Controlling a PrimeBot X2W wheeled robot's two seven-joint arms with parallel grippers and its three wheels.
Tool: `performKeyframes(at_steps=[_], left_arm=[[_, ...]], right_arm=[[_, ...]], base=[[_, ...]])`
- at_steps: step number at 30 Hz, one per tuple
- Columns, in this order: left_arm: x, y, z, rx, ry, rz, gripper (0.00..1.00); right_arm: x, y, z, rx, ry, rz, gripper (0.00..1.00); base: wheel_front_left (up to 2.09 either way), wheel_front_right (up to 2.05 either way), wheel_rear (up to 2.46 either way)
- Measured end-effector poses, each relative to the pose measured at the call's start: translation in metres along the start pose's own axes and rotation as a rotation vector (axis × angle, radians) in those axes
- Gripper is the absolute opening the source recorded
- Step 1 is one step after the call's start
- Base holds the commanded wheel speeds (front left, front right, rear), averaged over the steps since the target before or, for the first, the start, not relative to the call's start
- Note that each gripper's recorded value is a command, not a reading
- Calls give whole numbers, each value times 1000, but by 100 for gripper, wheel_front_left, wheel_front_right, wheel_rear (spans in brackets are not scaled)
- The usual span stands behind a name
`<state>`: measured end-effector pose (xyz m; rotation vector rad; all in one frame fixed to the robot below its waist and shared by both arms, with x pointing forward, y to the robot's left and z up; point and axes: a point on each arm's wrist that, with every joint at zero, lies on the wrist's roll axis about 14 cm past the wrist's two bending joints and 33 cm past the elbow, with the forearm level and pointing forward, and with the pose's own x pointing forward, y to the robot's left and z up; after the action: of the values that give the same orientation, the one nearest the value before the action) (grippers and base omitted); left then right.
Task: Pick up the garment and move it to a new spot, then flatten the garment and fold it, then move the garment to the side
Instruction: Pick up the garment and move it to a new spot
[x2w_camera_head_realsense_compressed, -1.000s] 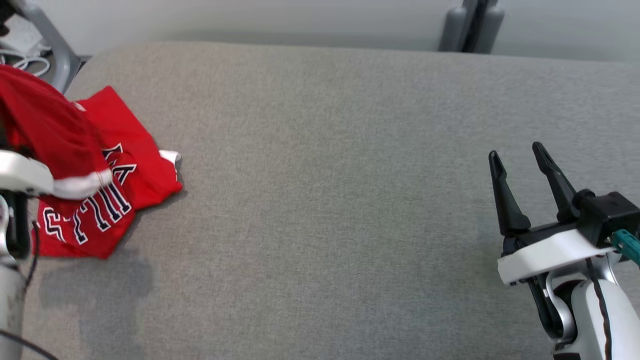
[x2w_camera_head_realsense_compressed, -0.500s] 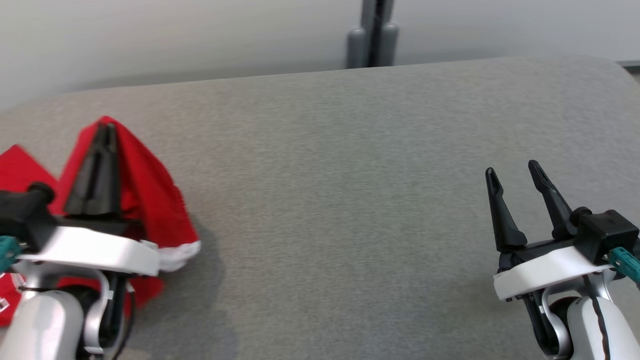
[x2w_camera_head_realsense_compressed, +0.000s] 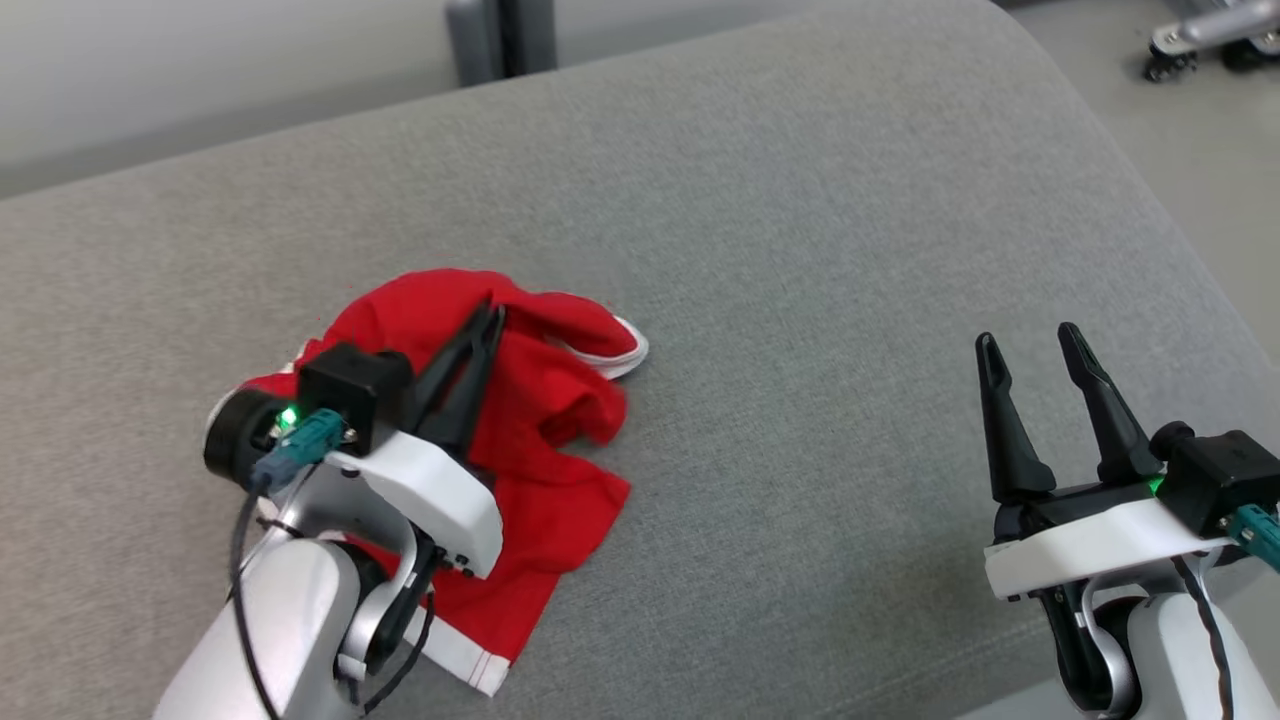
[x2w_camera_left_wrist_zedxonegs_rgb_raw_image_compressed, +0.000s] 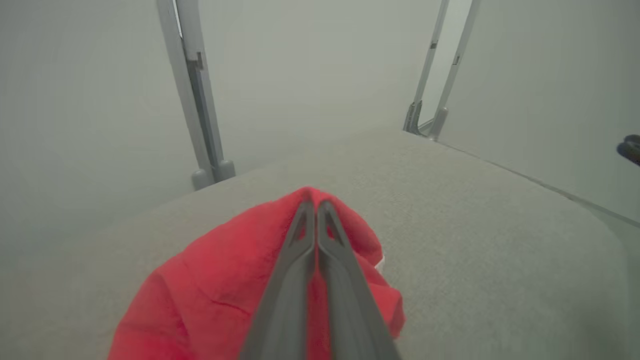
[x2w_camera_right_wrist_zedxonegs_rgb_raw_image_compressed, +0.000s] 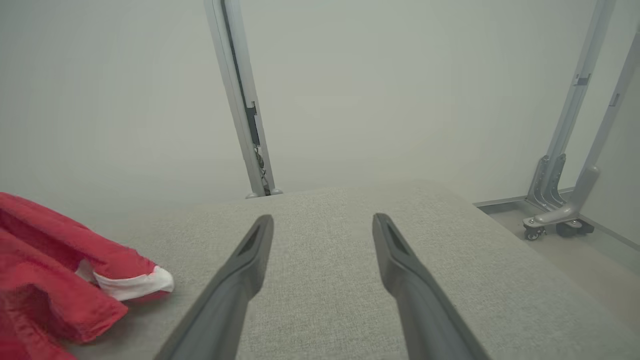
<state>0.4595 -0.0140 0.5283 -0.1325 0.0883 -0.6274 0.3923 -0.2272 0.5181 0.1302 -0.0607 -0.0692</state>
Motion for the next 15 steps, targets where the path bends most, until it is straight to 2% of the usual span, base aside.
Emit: performKeyframes(at_steps=[6, 10, 11, 15], left_arm=[[3, 0, -90, -49, 251, -19, 0], [-7, 5, -108, -79, 281, -2, 0], [-9, 8, -104, -106, 248, 18, 100], [-18, 17, -84, -157, 139, 73, 100]], right_arm=[[-2, -16, -24, 9, 55, -51, 100], [5, -9, -32, 17, 69, -31, 100], [11, -2, -33, 22, 66, -10, 100], [21, 13, -33, 24, 60, 34, 100]], base=[[0, 0, 0], [0, 0, 0], [0, 0, 0], [0, 0, 0]])
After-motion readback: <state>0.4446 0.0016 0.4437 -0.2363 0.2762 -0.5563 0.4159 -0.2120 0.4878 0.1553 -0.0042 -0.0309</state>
